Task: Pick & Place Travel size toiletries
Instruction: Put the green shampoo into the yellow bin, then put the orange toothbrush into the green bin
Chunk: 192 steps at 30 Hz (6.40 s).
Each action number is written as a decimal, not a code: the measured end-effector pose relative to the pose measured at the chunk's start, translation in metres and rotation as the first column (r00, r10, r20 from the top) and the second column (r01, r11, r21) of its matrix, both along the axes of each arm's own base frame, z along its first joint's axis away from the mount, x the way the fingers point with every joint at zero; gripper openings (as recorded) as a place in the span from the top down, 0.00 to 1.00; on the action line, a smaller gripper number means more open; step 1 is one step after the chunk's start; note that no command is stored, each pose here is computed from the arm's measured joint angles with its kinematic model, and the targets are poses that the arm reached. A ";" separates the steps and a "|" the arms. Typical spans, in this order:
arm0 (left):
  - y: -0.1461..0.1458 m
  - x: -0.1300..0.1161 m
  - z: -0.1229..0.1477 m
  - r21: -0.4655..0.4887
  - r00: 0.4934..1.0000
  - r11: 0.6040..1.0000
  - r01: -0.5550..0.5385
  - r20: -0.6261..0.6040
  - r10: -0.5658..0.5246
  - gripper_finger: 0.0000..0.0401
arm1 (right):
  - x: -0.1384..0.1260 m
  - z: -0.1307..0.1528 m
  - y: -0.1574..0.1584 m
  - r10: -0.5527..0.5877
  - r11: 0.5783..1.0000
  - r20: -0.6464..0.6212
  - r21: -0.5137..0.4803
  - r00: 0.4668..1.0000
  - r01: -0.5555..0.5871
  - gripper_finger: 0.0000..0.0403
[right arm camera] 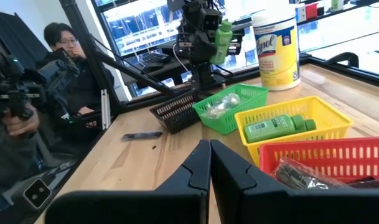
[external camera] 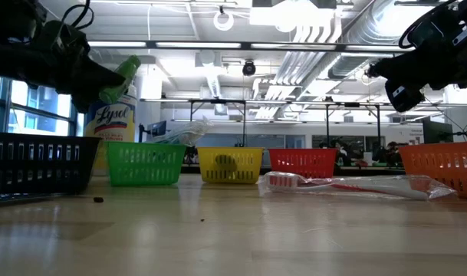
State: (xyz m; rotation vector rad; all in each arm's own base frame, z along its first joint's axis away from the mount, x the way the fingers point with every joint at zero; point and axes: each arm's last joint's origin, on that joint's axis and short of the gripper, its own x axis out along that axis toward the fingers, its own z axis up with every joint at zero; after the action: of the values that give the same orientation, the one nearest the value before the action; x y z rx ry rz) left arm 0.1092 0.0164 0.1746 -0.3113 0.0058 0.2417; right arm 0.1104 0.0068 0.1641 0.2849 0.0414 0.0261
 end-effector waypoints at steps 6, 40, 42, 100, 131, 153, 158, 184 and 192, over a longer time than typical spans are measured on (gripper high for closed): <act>0.001 0.004 0.020 -0.004 1.000 1.000 -0.005 0.025 0.005 0.70 | 0.000 0.000 0.000 -0.008 1.000 0.001 0.001 1.000 0.008 1.00; 0.008 0.064 0.108 0.092 0.995 0.996 -0.013 -0.097 0.022 0.70 | 0.000 0.000 0.000 -0.001 1.000 0.000 0.004 1.000 0.001 0.99; 0.009 0.070 0.114 0.088 0.992 0.996 -0.024 -0.119 0.034 0.70 | 0.000 0.000 0.000 -0.002 1.000 0.000 0.004 1.000 0.002 0.99; 0.050 0.249 0.021 -0.331 0.765 0.861 -0.386 -0.637 0.098 0.70 | 0.004 -0.004 0.002 0.045 0.999 -0.039 0.009 0.998 -0.045 0.99; 0.051 0.244 0.017 -0.287 0.709 0.846 -0.450 -0.690 0.144 0.66 | 0.004 -0.003 0.002 0.044 0.999 -0.032 0.008 0.999 -0.043 0.99; 0.048 0.247 0.018 -0.365 0.748 0.859 -0.360 -0.663 0.032 0.52 | 0.004 -0.003 0.002 0.043 0.999 -0.032 0.024 0.999 -0.043 0.99; 0.047 0.248 0.019 -0.376 0.752 0.858 -0.350 -0.659 0.018 0.52 | 0.004 -0.003 0.002 0.043 0.999 -0.032 0.024 0.999 -0.042 0.99; 0.033 0.254 0.022 -0.427 0.782 0.877 -0.220 -0.614 -0.103 0.52 | 0.004 -0.003 0.002 0.043 0.999 -0.032 0.023 0.999 -0.042 0.99; 0.034 0.256 0.029 -0.326 0.769 0.936 -0.130 -0.629 -0.113 0.52 | 0.004 -0.003 0.002 0.043 0.999 -0.032 0.023 0.999 -0.042 0.99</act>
State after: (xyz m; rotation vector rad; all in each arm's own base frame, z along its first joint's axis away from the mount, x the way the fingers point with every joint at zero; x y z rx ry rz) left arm 0.3655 0.0503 0.2039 -0.5781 0.7445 0.3494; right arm 0.1142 0.0084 0.1614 0.3070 0.0797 0.0645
